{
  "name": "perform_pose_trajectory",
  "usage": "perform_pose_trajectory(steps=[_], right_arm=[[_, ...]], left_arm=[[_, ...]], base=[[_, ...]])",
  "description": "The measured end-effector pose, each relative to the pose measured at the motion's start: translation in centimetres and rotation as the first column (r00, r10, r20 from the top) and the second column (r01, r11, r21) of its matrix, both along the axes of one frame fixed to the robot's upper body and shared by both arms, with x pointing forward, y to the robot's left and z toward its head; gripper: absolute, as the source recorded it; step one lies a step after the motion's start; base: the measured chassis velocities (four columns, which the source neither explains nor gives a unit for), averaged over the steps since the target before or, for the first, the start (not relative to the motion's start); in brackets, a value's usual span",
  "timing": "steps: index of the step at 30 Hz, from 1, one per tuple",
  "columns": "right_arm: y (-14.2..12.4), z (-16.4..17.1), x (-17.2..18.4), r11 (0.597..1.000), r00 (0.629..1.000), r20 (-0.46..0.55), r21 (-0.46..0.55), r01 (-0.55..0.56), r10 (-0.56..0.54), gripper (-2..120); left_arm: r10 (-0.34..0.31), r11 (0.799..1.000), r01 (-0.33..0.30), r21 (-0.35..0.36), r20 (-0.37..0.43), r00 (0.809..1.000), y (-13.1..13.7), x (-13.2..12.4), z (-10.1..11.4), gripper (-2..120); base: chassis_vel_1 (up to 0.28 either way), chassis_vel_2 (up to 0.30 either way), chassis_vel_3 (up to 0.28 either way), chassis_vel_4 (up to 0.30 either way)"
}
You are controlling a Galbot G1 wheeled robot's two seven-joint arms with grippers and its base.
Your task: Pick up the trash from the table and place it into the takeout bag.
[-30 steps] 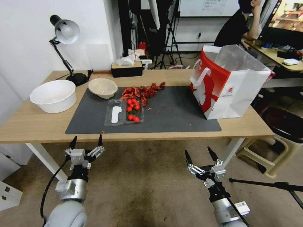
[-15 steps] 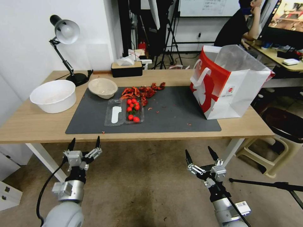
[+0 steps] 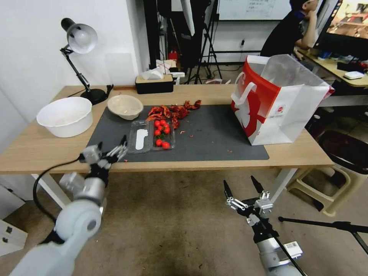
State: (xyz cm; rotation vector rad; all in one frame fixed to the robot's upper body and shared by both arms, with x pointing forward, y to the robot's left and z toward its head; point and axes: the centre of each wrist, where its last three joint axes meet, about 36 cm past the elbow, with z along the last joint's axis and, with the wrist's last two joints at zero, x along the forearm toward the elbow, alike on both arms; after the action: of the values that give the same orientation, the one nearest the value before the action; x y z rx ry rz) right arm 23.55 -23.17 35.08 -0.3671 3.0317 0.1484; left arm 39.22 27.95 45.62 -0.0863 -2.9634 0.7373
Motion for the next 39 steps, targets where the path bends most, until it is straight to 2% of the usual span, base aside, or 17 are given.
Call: perform_pose_trajectory(steps=[1, 2, 3, 4, 6, 7, 10, 11, 15, 17, 19, 23, 28, 30, 36, 38, 39], right_arm=[[0.0, 0.1, 0.0, 1.0, 1.0, 0.001, 0.0, -0.001, 0.001, 100], [0.0, 0.1, 0.0, 1.0, 1.0, 0.001, 0.0, -0.001, 0.001, 100], [0.1, 0.2, 0.0, 1.0, 1.0, 0.0, -0.001, -0.001, 0.001, 100], [0.1, 0.2, -0.1, 1.0, 1.0, 0.0, -0.001, -0.001, 0.001, 100], [0.1, 0.3, -0.2, 1.0, 1.0, -0.002, -0.002, 0.0, 0.0, 100], [0.1, 0.3, -0.2, 1.0, 1.0, -0.002, -0.002, 0.0, 0.0, 100], [0.0, 0.3, -0.3, 1.0, 1.0, -0.003, -0.005, 0.004, -0.004, 100], [0.0, 0.3, -0.3, 1.0, 1.0, -0.003, -0.005, 0.004, -0.004, 100], [-0.2, 0.3, -0.3, 1.0, 1.0, -0.004, -0.008, 0.008, -0.008, 100], [-0.3, 0.1, -0.3, 1.0, 1.0, -0.007, -0.011, 0.012, -0.012, 100], [-0.3, 0.1, -0.3, 1.0, 1.0, -0.008, -0.011, 0.012, -0.012, 100], [-0.4, -0.2, -0.3, 1.0, 1.0, -0.013, -0.014, 0.016, -0.016, 100], [-0.5, -0.2, -0.1, 1.0, 1.0, -0.012, -0.016, 0.019, -0.019, 100], [-0.4, -0.3, 0.0, 1.0, 1.0, -0.014, -0.017, 0.02, -0.02, 100], [-0.4, -0.6, 0.1, 1.0, 1.0, -0.019, -0.02, 0.021, -0.021, 100], [-0.4, -0.7, 0.1, 1.0, 1.0, -0.021, -0.019, 0.02, -0.021, 100], [-0.4, -0.7, 0.1, 1.0, 1.0, -0.021, -0.019, 0.02, -0.021, 100]], left_arm=[[-0.015, 0.999, 0.015, -0.041, -0.009, 1.0, -0.1, 1.1, 0.5, 100], [-0.015, 0.999, 0.015, -0.041, -0.009, 1.0, -0.1, 1.1, 0.5, 100], [-0.024, 0.996, 0.023, -0.082, -0.017, 1.0, -0.2, 2.3, 0.9, 100], [-0.025, 0.995, 0.023, -0.093, -0.018, 1.0, -0.2, 2.8, 1.1, 100], [-0.026, 0.988, 0.021, -0.154, -0.034, 0.999, 0.2, 5.8, 2.2, 100], [-0.026, 0.988, 0.021, -0.154, -0.034, 0.999, 0.2, 5.8, 2.2, 100], [-0.015, 0.978, -0.002, -0.208, -0.081, 0.997, 1.1, 9.2, 2.9, 100], [-0.015, 0.978, -0.002, -0.208, -0.081, 0.997, 1.1, 9.2, 2.9, 100], [0.0, 0.971, -0.03, -0.239, -0.128, 0.992, 1.6, 11.8, 2.8, 100], [0.016, 0.958, -0.064, -0.279, -0.172, 0.985, 2.0, 14.8, 2.9, 100], [0.018, 0.956, -0.069, -0.284, -0.178, 0.984, 2.0, 15.2, 3.0, 100], [0.04, 0.953, -0.105, -0.283, -0.226, 0.973, 1.5, 18.5, 3.0, 100], [0.053, 0.955, -0.126, -0.269, -0.261, 0.964, 1.4, 20.3, 3.3, 100], [0.064, 0.953, -0.146, -0.267, -0.293, 0.954, 1.6, 21.1, 3.2, 100], [0.085, 0.945, -0.18, -0.271, -0.328, 0.941, 1.9, 21.6, 2.9, 100], [0.095, 0.942, -0.193, -0.274, -0.331, 0.939, 2.0, 21.6, 2.5, 88], [0.095, 0.942, -0.193, -0.274, -0.331, 0.939, 2.0, 21.6, 2.5, 88]], base=[[0.0, 0.0, 0.0, 0.0], [0.0, 0.0, 0.0, 0.0], [0.0, 0.0, 0.0, 0.0], [0.0, 0.0, 0.0, 0.0], [0.0, 0.0, 0.0, 0.0], [0.0, 0.0, 0.0, 0.0], [0.0, 0.0, 0.0, 0.0], [0.0, 0.0, 0.0, 0.0], [0.0, 0.0, 0.0, 0.0], [0.0, 0.0, 0.0, 0.0], [0.0, 0.0, 0.0, 0.0], [0.0, 0.0, 0.0, 0.0], [0.0, 0.0, 0.0, 0.0], [0.0, 0.0, 0.0, 0.0], [0.0, 0.0, 0.0, 0.0], [0.0, 0.0, 0.0, 0.0], [0.0, 0.0, 0.0, 0.0]])
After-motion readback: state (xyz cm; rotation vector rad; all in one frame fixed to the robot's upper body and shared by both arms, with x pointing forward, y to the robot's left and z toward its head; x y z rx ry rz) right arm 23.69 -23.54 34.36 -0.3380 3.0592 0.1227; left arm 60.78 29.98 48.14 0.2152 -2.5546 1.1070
